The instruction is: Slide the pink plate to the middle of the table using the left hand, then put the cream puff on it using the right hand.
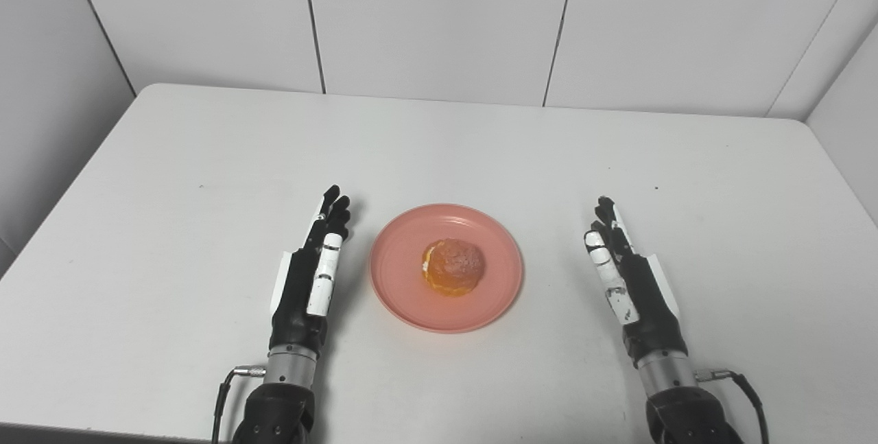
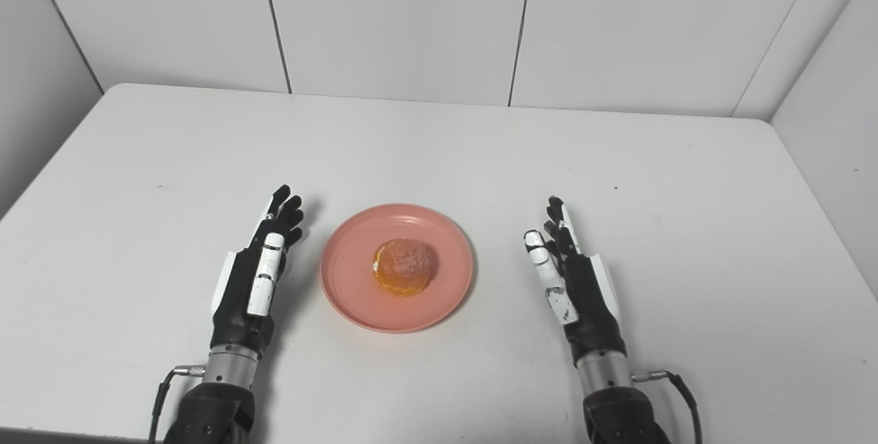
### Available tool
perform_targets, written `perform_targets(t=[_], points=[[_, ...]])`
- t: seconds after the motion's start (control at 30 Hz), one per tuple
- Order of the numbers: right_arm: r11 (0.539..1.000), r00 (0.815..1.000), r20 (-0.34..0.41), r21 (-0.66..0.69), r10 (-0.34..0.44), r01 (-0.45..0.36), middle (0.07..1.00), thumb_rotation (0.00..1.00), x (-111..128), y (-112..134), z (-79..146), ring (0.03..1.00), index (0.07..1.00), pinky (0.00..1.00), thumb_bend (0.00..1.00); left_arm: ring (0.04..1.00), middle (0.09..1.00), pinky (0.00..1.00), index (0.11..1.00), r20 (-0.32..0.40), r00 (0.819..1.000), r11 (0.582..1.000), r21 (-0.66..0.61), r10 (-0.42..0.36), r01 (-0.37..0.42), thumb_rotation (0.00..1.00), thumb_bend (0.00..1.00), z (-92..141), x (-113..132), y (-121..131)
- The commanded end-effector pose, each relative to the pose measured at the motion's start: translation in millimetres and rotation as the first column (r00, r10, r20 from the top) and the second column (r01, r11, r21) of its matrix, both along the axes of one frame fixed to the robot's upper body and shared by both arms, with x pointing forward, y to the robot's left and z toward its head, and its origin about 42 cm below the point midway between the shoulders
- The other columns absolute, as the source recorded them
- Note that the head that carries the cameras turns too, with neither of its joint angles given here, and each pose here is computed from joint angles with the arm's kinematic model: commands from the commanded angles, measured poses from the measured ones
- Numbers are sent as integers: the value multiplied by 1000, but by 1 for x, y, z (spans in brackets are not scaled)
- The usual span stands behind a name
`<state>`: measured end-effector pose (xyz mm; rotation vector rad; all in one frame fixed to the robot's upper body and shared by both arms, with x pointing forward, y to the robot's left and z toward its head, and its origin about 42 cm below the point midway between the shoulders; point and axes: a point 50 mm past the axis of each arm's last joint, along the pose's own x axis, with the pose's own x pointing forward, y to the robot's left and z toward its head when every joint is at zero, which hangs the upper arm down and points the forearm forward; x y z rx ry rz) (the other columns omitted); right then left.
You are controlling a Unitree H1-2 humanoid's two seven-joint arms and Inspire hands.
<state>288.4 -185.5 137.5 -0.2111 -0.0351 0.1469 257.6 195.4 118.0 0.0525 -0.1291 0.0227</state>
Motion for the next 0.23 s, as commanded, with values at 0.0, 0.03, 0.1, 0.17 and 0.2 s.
perform_targets(t=[0.0, 0.03, 0.1, 0.17, 0.2], points=[[1000, 995, 96, 15, 19, -21, 982, 1000, 4, 3, 14, 964, 985, 949, 310, 957, 957, 955, 939, 22, 1000, 1000, 31, 2, -3, 1000, 520, -4, -15, 2], [1000, 996, 92, 17, 21, -22, 982, 1000, 4, 4, 14, 964, 985, 949, 306, 957, 957, 956, 939, 22, 1000, 999, 36, 0, -1, 1000, 520, -4, -15, 2], [1000, 995, 94, 18, 20, -22, 979, 1000, 4, 5, 14, 961, 980, 941, 284, 956, 957, 954, 938, 24, 1000, 999, 38, 4, -5, 1000, 518, -4, -15, 1], [1000, 995, 98, 17, 24, -26, 975, 1000, 4, 5, 12, 957, 973, 935, 273, 950, 953, 941, 933, 24, 1000, 999, 37, 10, -11, 1000, 519, -5, -15, 1], [999, 995, 94, 20, 26, -28, 973, 1000, 4, 5, 11, 956, 971, 936, 275, 948, 951, 939, 932, 22, 1000, 999, 36, 12, -12, 1000, 522, -6, -15, 2]])
